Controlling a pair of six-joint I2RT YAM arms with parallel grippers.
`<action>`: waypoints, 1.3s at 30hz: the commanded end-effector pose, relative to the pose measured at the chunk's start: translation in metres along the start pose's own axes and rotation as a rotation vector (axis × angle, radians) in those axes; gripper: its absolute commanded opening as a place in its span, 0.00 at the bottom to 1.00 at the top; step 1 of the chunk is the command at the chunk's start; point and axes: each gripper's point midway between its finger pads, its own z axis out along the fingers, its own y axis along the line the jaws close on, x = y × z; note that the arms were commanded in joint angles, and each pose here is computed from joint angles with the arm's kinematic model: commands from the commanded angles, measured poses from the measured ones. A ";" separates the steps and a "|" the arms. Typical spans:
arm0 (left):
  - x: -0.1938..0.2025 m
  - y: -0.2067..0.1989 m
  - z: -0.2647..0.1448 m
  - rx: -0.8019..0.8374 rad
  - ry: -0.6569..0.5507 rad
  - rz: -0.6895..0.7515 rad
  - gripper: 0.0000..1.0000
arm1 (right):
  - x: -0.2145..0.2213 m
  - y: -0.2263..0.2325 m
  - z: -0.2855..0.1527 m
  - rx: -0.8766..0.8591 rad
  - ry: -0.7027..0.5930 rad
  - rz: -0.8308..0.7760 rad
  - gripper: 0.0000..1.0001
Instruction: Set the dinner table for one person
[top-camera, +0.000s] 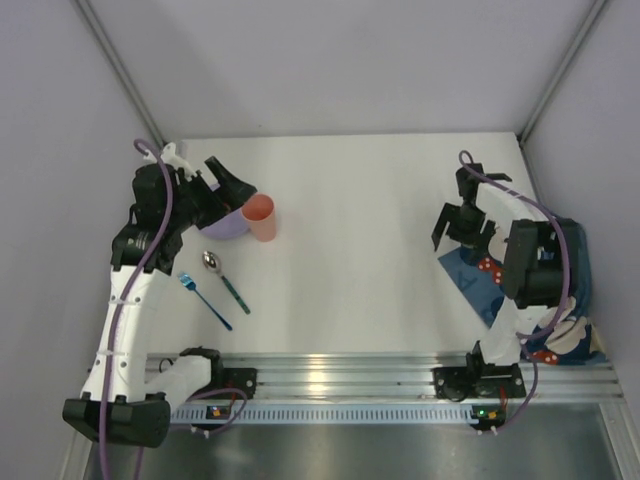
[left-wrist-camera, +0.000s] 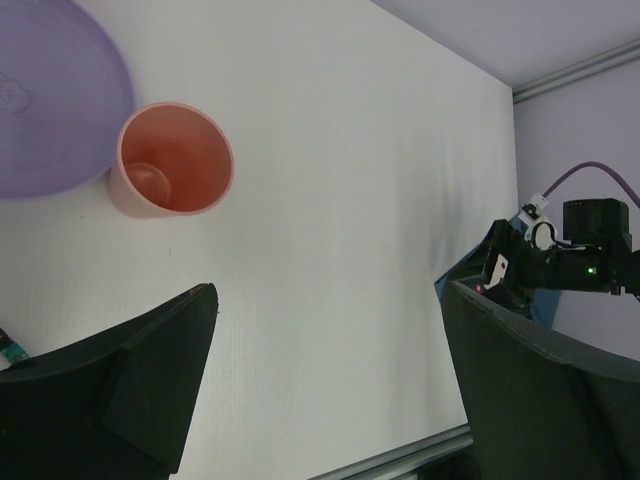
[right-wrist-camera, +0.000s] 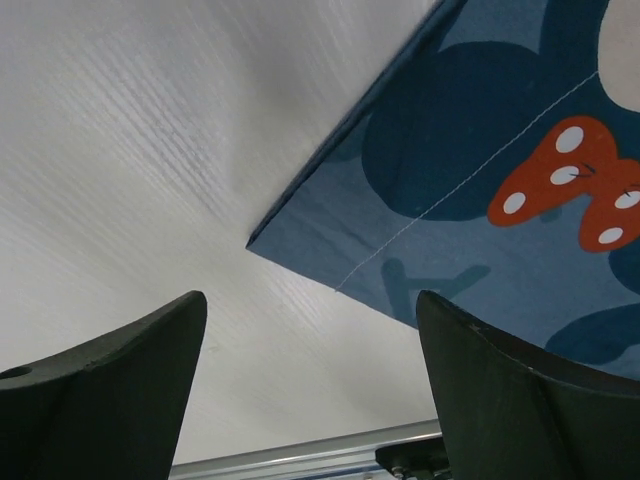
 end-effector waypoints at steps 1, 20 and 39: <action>0.009 0.002 -0.005 0.002 0.026 0.046 0.99 | -0.017 0.009 0.008 0.001 -0.029 0.005 0.83; 0.006 0.009 -0.005 -0.060 0.022 0.106 0.99 | 0.016 0.058 0.050 -0.030 0.040 -0.116 0.00; -0.014 0.033 -0.007 -0.227 -0.063 0.067 0.99 | 0.255 0.242 -0.059 -0.345 0.090 -0.854 1.00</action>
